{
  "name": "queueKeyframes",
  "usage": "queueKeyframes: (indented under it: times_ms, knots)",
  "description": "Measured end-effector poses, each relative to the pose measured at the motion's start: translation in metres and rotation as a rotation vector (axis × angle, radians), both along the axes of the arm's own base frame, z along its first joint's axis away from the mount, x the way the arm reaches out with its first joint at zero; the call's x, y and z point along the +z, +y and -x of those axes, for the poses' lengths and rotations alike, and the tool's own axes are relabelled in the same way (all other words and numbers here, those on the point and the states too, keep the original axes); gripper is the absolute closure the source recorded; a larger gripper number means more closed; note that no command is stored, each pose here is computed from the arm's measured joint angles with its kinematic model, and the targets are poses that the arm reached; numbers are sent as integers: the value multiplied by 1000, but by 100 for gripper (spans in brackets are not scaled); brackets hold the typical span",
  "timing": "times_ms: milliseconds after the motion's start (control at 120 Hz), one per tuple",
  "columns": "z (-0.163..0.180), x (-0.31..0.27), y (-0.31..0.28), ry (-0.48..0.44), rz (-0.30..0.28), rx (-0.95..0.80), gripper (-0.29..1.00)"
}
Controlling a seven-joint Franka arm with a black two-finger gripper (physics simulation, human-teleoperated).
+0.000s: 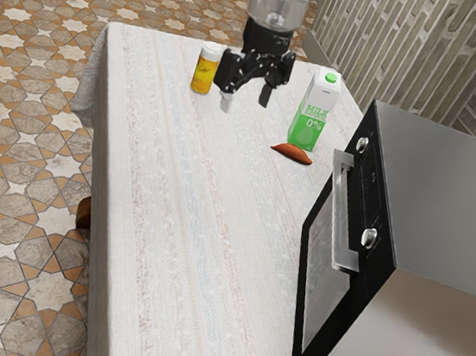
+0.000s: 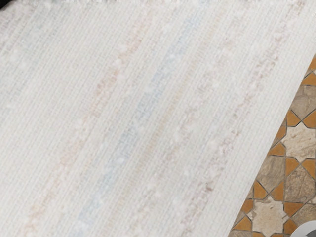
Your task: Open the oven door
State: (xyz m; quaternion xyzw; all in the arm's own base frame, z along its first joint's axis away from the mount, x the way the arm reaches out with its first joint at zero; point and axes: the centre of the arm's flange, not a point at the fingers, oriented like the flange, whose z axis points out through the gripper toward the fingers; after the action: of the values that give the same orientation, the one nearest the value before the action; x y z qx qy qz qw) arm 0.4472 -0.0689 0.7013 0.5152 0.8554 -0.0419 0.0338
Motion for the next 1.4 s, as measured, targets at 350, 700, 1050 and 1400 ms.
queueKeyframes:
  times_ms: [350, 700, 1050, 1400]
  knots:
    - [57, 16, -104, -135, -140, -194, 0]
    - [108, 37, -172, -517, -122, -346, 1]
    - [114, 18, -211, -594, -68, -429, 1]
    - [104, -1, -219, -589, -84, -467, 1]
